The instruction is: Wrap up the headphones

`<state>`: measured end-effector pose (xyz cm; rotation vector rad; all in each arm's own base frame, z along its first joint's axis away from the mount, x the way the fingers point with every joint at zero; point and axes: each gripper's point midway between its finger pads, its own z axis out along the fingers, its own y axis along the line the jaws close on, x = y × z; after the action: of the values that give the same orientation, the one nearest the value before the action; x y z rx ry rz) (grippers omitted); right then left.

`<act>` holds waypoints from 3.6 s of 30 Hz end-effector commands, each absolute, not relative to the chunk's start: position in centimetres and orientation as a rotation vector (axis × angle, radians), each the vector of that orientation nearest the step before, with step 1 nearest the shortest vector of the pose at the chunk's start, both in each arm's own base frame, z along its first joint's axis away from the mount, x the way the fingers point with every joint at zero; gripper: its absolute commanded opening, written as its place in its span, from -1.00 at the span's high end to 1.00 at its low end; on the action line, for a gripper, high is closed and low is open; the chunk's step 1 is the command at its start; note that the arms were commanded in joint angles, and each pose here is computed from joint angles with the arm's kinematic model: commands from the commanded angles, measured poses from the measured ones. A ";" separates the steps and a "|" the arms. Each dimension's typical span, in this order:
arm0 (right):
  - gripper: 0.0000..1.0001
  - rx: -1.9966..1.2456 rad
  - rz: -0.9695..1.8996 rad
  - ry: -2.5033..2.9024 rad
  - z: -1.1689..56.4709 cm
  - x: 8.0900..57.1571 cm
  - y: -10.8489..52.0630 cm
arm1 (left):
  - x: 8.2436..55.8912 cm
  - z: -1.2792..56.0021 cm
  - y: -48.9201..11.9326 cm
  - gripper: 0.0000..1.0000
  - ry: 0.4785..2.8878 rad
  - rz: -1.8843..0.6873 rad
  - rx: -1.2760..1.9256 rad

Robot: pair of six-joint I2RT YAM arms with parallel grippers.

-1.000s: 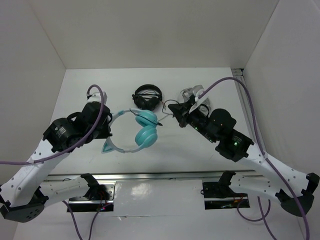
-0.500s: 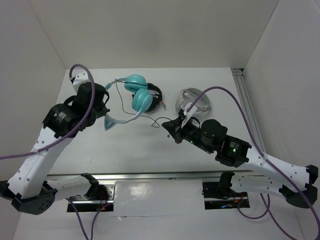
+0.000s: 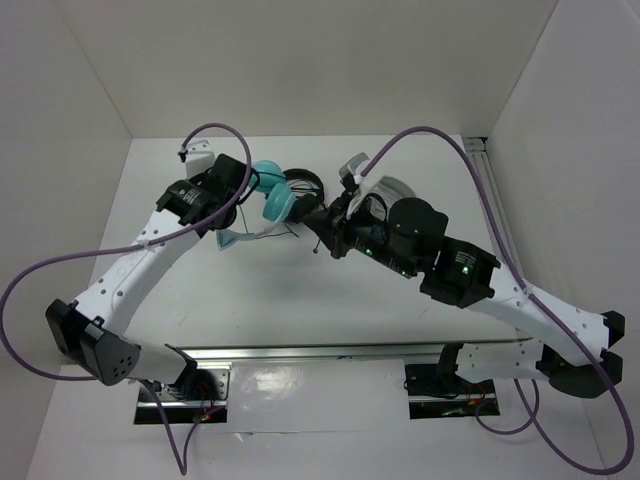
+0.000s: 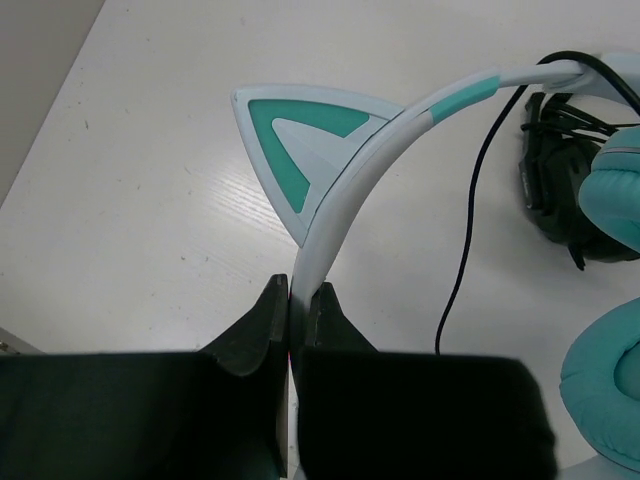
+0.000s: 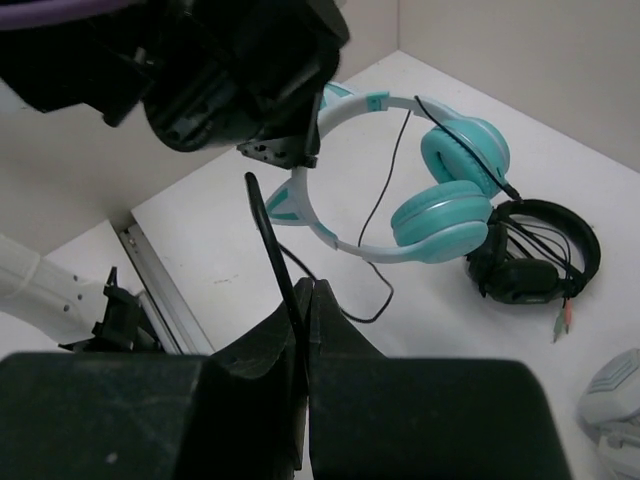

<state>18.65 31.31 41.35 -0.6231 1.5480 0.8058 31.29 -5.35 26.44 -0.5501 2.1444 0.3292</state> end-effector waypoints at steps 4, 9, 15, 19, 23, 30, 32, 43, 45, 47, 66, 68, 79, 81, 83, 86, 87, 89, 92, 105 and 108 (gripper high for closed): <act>1.00 -0.587 0.814 1.539 45.2 18.4 30.9 | 34.5 26.2 -5.5 1.00 2.043 0.376 -0.639; 1.00 -0.572 0.716 1.543 47.9 20.0 30.7 | 35.1 22.4 -7.0 1.00 2.195 0.408 -0.488; 1.00 -0.533 0.695 1.551 49.6 21.2 30.4 | 35.4 20.9 -7.3 1.00 2.246 0.453 -0.463; 1.00 -0.499 0.594 1.549 49.7 23.1 28.6 | 35.8 20.4 -11.0 1.00 2.305 0.333 -0.204; 1.00 -0.505 0.522 1.561 49.0 26.2 26.3 | 33.7 19.2 -14.2 1.00 2.379 0.300 0.130; 1.00 -0.575 0.412 1.579 46.4 29.0 25.3 | 28.1 18.1 -16.4 1.00 2.428 0.135 0.335; 1.00 -0.578 0.375 1.578 45.8 30.0 25.2 | 26.3 18.5 -16.7 1.00 2.414 0.080 0.385; 1.00 -0.570 0.444 1.652 41.1 36.7 24.0 | 17.1 24.8 -19.5 1.00 2.259 -0.498 0.640; 1.00 -0.580 0.482 1.649 40.6 36.9 23.9 | 16.4 26.0 -19.3 1.00 2.236 -0.523 0.661; 1.00 -0.571 0.492 1.667 39.3 37.4 24.0 | 16.0 27.2 -19.0 1.00 2.213 -0.543 0.642; 1.00 -0.650 0.856 1.720 23.7 23.5 34.7 | 21.8 42.7 -10.8 1.00 1.831 -0.420 -0.367; 1.00 -0.661 0.893 1.698 23.7 21.4 35.4 | 22.7 42.8 -10.3 1.00 1.801 -0.387 -0.462; 1.00 -0.725 0.843 1.664 25.4 11.5 38.8 | 28.5 36.6 -7.3 1.00 1.916 0.015 -0.590; 1.00 -0.731 0.804 1.676 25.4 10.9 38.8 | 29.1 34.5 -7.2 1.00 1.949 0.063 -0.581; 1.00 -0.696 0.756 1.681 25.4 11.4 38.5 | 29.6 32.8 -6.9 1.00 1.993 0.083 -0.561; 1.00 -0.637 0.638 1.718 24.1 13.5 37.5 | 30.4 32.7 -7.7 1.00 2.037 -0.010 -0.448; 1.00 -0.616 0.615 1.730 24.1 14.1 37.3 | 30.6 32.5 -8.1 1.00 2.067 -0.031 -0.429; 1.00 -0.614 0.607 1.745 23.8 15.1 37.1 | 30.3 32.2 -7.5 1.00 2.103 0.006 -0.432; 1.00 -0.618 0.637 1.750 23.7 15.7 37.0 | 31.0 32.8 -6.6 1.00 2.110 0.046 -0.386; 1.00 -0.479 0.502 1.693 22.4 17.6 32.3 | 30.3 33.0 -8.1 1.00 2.261 -0.117 -0.126; 1.00 -0.425 0.432 1.666 24.1 18.3 29.8 | 29.1 32.8 -8.1 1.00 2.264 -0.143 -0.115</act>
<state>17.51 32.28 20.06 -0.5556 1.7419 0.4666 27.50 -9.15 29.18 -0.0676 2.4334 -0.1303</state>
